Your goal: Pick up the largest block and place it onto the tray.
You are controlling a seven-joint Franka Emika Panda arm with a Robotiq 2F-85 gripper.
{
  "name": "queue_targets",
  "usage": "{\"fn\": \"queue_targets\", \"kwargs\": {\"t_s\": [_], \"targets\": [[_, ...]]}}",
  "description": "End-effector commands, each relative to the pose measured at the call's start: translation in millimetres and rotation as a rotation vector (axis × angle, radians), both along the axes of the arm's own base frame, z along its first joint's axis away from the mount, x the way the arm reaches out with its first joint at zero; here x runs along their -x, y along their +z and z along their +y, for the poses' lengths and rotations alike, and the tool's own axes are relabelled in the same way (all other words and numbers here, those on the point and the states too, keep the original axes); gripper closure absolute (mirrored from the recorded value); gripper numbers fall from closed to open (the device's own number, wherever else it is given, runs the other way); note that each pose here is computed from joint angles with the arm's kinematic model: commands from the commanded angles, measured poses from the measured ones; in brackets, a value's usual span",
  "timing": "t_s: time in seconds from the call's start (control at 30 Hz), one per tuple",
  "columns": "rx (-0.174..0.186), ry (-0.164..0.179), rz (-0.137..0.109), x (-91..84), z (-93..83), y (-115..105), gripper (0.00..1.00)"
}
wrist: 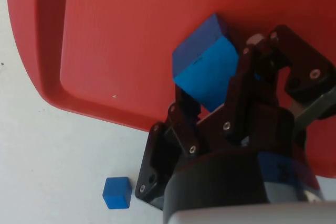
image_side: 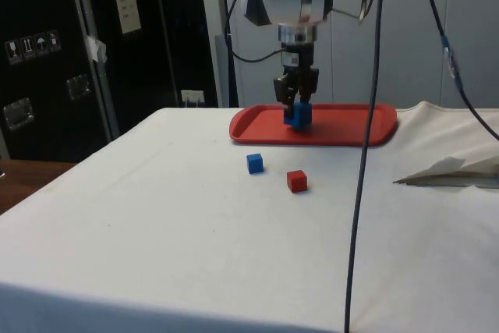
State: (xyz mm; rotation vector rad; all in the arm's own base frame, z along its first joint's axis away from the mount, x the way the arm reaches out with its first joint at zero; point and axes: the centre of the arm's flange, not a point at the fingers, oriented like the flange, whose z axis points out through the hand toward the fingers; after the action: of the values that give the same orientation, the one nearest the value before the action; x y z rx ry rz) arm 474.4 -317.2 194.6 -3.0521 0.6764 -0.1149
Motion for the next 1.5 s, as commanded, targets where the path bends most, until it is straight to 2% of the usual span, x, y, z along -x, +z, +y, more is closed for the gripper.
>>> {"fn": "queue_targets", "kwargs": {"t_s": [0.0, 0.03, 0.23, 0.27, 0.3, 0.33, 0.53, 0.77, 0.8, 0.83, 1.03, 1.07, 1.1, 1.3, 1.33, 1.37, 1.4, 1.47], "targets": [[0.000, -0.001, -0.003, -1.3, 0.7, -1.9, 0.91], [0.001, -0.001, -0.002, -1.1, 0.6, -2.2, 0.73], [0.001, 0.001, 0.004, 0.0, 0.8, -1.7, 0.13], [0.000, 0.000, -0.002, -1.2, 1.0, -2.9, 0.13], [0.000, 0.000, -0.002, -1.2, 1.0, -2.9, 0.04], [0.000, 0.000, 0.000, -1.3, 1.4, -3.5, 0.00], [0.000, 0.002, 0.004, -0.2, 1.2, -2.0, 0.00], [0.002, 0.003, -0.018, -16.3, 6.1, 16.0, 0.00], [0.001, 0.006, -0.027, -17.6, 5.2, 14.7, 0.00], [0.002, 0.003, -0.021, -18.2, 6.8, 19.1, 0.00], [0.016, 0.004, -0.040, -30.9, 11.1, 40.6, 0.00], [0.013, 0.006, -0.050, -30.2, 10.4, 36.3, 0.00], [0.019, 0.004, -0.042, -33.0, 12.0, 43.8, 0.00], [0.036, 0.005, -0.059, -45.0, 16.2, 64.6, 0.00], [0.041, 0.005, -0.064, -48.9, 17.8, 70.7, 0.00], [0.038, 0.008, -0.075, -48.2, 16.6, 68.0, 0.00], [0.043, 0.007, -0.065, -50.5, 18.4, 72.9, 0.00], [0.049, 0.009, -0.069, -54.5, 20.3, 78.3, 0.00]]}}
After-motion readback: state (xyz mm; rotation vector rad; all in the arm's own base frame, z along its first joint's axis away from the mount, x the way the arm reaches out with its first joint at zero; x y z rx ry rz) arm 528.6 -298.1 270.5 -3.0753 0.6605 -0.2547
